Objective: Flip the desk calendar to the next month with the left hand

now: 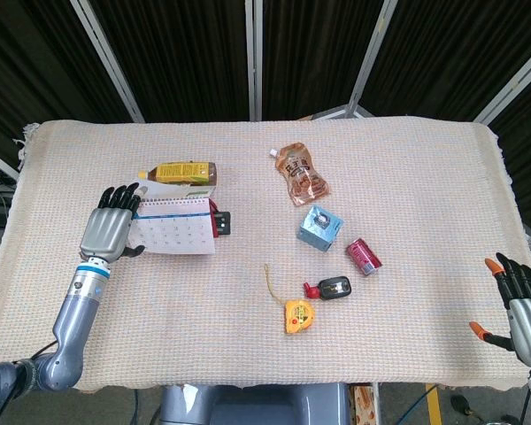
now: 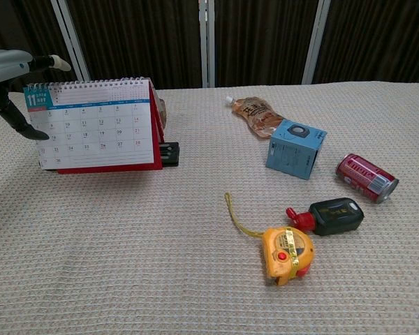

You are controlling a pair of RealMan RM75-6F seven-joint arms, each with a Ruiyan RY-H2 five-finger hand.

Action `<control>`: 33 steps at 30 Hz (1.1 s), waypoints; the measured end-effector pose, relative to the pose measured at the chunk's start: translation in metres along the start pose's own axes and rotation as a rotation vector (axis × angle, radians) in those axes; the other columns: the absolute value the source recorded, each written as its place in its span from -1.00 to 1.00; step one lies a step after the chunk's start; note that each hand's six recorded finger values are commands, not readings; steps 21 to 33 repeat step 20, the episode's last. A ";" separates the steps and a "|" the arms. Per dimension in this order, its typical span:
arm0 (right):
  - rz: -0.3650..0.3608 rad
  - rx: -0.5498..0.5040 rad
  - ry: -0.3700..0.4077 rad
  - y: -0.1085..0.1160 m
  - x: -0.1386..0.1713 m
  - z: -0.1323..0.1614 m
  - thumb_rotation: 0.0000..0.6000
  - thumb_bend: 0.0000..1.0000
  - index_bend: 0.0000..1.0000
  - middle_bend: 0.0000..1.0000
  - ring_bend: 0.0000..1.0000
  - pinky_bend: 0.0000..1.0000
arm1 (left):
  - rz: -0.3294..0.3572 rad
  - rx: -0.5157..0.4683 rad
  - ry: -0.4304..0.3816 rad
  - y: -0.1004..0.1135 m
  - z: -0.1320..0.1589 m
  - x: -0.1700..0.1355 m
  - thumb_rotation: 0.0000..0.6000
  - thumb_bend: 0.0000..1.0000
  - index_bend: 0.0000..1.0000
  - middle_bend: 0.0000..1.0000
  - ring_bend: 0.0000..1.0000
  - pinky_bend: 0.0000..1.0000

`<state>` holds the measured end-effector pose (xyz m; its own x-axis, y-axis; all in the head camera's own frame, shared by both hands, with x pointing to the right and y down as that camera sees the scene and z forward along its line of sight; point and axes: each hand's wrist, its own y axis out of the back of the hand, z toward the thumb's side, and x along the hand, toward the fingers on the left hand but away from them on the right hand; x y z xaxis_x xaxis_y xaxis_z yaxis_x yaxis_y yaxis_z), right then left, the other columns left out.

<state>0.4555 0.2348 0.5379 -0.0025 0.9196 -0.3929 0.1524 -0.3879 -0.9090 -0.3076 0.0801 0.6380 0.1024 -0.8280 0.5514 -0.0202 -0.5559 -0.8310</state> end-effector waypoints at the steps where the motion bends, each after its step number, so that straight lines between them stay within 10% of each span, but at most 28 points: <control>1: 0.002 0.002 -0.003 -0.001 0.000 -0.001 1.00 -0.87 -0.96 -1.00 -1.00 -1.00 | -0.014 -0.008 0.006 -0.001 -0.002 0.001 1.00 -0.66 -1.00 -1.00 -1.00 -1.00; 20: -0.008 0.015 -0.006 -0.001 0.001 0.000 1.00 -0.87 -0.96 -1.00 -1.00 -1.00 | 0.200 0.016 0.002 -0.021 -0.052 -0.116 1.00 -0.66 -1.00 -1.00 -1.00 -1.00; 33: -0.008 0.015 -0.006 -0.001 0.001 0.000 1.00 -0.87 -0.96 -1.00 -1.00 -1.00 | 0.200 0.016 0.002 -0.021 -0.052 -0.116 1.00 -0.66 -1.00 -1.00 -1.00 -1.00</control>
